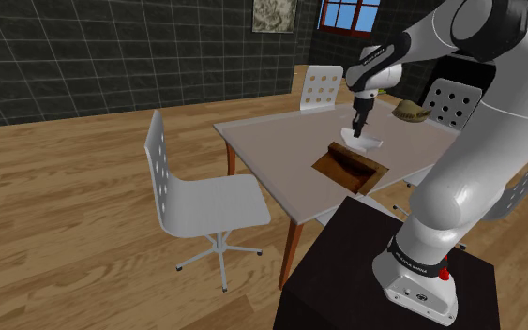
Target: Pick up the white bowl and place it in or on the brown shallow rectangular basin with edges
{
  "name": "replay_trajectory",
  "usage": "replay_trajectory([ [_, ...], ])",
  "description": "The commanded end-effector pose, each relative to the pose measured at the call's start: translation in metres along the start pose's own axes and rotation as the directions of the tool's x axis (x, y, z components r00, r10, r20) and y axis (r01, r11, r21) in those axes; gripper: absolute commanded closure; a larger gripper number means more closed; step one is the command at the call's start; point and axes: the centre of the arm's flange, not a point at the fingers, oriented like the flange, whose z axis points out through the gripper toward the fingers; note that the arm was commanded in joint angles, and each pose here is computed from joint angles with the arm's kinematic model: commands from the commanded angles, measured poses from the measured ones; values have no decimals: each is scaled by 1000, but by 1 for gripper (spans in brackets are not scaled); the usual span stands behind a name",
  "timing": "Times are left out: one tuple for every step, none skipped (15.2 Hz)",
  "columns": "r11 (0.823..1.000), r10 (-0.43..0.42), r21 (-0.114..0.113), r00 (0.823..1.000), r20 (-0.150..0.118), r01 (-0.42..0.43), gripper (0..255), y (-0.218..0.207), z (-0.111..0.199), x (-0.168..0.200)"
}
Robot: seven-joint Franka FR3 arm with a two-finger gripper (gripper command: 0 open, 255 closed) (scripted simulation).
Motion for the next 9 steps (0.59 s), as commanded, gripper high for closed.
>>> replay_trajectory([
  [1000, 0, -1, 1000, -1, 0, 255, -1, 10, 1],
  [1000, 0, -1, 1000, -1, 0, 255, -1, 15, 2],
  [1000, 0, -1, 1000, -1, 0, 255, -1, 20, 2],
  [1000, 0, -1, 1000, -1, 0, 255, -2, 26, 3],
  [1000, 0, -1, 1000, -1, 0, 255, -2, 31, 3],
  [1000, 0, -1, 1000, -1, 0, 255, -3, 36, 4],
  [1000, 0, -1, 1000, -1, 0, 255, -3, 41, 4],
  [1000, 0, -1, 1000, -1, 0, 255, -3, 47, 5],
  [1000, 0, -1, 1000, -1, 0, 255, -4, 52, 6],
])
